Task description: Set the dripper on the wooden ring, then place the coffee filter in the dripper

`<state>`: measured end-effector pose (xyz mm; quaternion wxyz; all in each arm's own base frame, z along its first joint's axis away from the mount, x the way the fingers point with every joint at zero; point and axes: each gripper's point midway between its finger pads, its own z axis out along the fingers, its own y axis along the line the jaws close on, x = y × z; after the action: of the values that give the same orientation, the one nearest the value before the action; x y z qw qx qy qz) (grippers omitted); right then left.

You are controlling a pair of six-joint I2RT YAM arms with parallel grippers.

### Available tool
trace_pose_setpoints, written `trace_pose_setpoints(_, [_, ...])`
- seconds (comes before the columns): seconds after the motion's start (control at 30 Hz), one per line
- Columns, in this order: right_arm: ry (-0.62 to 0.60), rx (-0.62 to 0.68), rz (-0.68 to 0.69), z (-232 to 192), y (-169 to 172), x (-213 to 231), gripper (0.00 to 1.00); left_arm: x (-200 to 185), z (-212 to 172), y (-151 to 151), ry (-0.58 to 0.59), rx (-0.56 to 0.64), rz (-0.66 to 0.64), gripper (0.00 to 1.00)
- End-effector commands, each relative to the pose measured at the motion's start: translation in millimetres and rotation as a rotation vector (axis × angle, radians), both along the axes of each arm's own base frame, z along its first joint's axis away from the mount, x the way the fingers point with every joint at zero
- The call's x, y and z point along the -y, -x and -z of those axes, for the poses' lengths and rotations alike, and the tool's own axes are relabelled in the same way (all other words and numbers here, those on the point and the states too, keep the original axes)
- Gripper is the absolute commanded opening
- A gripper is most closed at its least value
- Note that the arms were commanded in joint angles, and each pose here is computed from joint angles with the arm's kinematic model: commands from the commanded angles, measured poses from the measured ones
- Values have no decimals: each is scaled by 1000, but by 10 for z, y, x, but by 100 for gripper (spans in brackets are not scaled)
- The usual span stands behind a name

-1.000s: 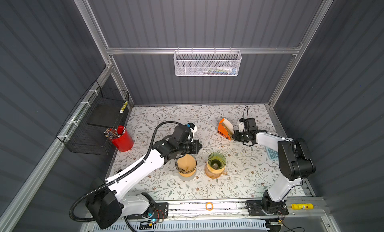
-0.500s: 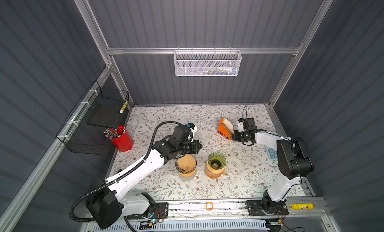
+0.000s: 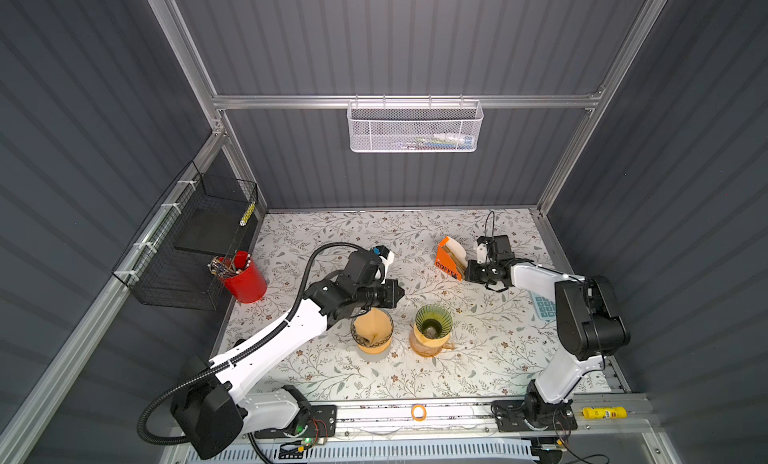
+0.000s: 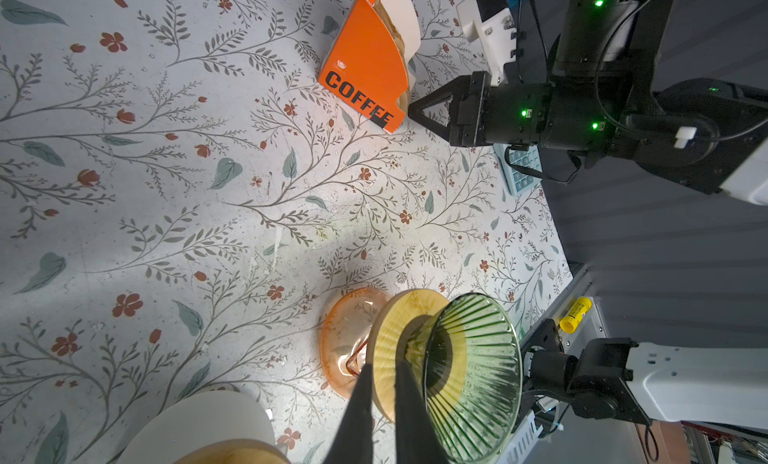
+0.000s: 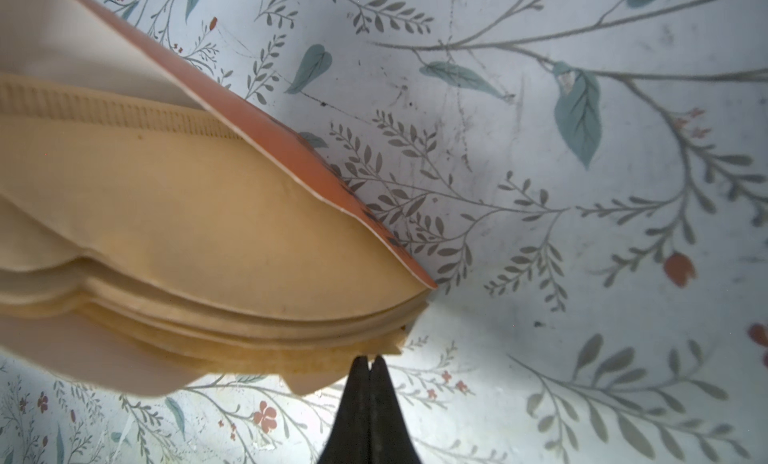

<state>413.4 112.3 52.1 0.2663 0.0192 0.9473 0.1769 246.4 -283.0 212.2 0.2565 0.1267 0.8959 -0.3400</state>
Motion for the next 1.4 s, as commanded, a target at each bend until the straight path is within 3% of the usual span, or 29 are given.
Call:
trace_pose_setpoints(0.0, [8, 5, 2, -91, 58, 9, 0, -36, -45, 17, 14, 0, -9, 13])
trace_pose_setpoints(0.13, [-9, 10, 17, -141, 85, 6, 0, -34, -45, 19, 17, 0, -9, 13])
trace_pose_setpoints(0.3, [-13, 2, 25, -97, 57, 2, 23, -19, -43, 24, 22, -2, -2, 13])
trace_pose_setpoints(1.37, [0, -13, -6, 36, -82, -39, 25, -4, -39, 2, 19, -4, -4, 13])
